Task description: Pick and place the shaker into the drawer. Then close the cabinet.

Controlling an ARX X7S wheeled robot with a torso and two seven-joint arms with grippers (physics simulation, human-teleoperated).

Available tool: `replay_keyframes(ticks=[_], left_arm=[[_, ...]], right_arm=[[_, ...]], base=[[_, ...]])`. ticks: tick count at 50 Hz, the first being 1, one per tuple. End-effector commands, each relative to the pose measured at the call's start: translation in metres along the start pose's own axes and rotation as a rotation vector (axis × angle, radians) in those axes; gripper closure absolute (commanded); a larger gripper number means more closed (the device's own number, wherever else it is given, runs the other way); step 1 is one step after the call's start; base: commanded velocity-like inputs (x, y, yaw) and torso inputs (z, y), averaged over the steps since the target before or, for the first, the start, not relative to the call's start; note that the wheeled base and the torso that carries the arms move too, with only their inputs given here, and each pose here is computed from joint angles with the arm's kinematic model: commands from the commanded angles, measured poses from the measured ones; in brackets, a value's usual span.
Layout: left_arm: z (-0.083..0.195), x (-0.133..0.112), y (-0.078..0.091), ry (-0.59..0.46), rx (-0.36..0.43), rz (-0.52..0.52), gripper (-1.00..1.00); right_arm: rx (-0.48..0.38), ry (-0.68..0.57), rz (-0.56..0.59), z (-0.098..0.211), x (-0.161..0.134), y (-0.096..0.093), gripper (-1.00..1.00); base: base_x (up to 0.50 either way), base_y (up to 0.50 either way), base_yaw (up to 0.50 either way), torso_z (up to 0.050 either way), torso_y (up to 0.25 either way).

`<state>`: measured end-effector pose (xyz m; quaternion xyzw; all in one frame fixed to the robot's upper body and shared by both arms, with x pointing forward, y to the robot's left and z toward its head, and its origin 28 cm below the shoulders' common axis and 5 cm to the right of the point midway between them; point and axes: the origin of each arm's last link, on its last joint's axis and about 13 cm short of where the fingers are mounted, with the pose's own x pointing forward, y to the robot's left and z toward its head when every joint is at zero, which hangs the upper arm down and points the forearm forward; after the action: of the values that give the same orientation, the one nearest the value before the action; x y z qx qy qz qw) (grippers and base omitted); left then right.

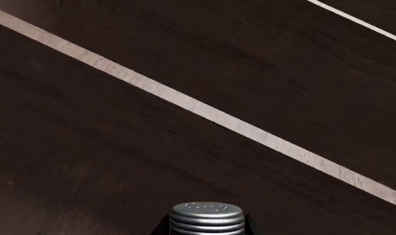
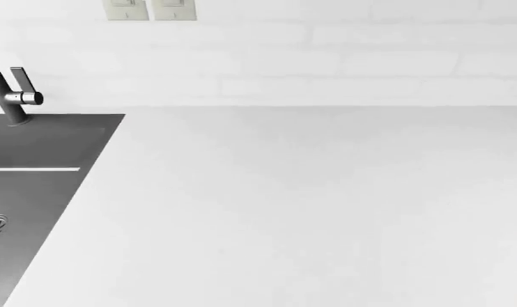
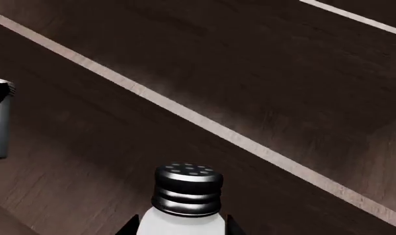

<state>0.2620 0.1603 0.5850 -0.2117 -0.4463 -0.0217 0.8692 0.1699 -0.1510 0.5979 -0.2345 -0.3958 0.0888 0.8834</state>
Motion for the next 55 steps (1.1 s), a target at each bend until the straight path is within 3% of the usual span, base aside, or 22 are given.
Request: replay_keyframes(ticks=[1,18,38,43,47,50,55], left_arm=[[0.016,-0.021,-0.001,-0.009,-0.070,-0.059,1.00],[0.008,-0.037,-0.003,0.013,-0.058,-0.088,1.00],[-0.006,-0.053,0.008,0.057,-0.060,-0.093,1.00],[-0.026,-0.103,0.027,0.206,-0.088,-0.182,1.00],[-0.045,-0.157,0.052,0.325,-0.093,-0.237,1.00],[-0.060,-0.193,0.072,0.396,-0.075,-0.239,1.00],[-0.075,-0.234,0.101,0.484,-0.048,-0.211,1.00]], right_arm=[[-0.183,-0.130,0.011,0.024,-0.022,0.016,1.00],[-0.130,-0.130,0.016,0.015,-0.038,0.024,1.00],[-0.084,-0.079,0.029,0.002,-0.044,0.033,1.00],[0.008,0.051,0.042,-0.039,-0.065,0.052,1.00],[0.108,0.121,0.226,-0.072,-0.079,0.079,1.00],[0.128,0.186,-0.028,-0.098,-0.113,0.092,1.00],[0.164,0.272,-0.036,-0.130,-0.137,0.118,1.00]], base=[[-0.50,0.00,0.00,0.000,0.000],[-0.50,0.00,0.00,0.000,0.000],[-0.47,0.00,0.00,0.000,0.000],[0.00,0.00,0.00,0.000,0.000],[0.00,0.00,0.00,0.000,0.000],[0.00,0.00,0.00,0.000,0.000],[0.00,0.00,0.00,0.000,0.000]])
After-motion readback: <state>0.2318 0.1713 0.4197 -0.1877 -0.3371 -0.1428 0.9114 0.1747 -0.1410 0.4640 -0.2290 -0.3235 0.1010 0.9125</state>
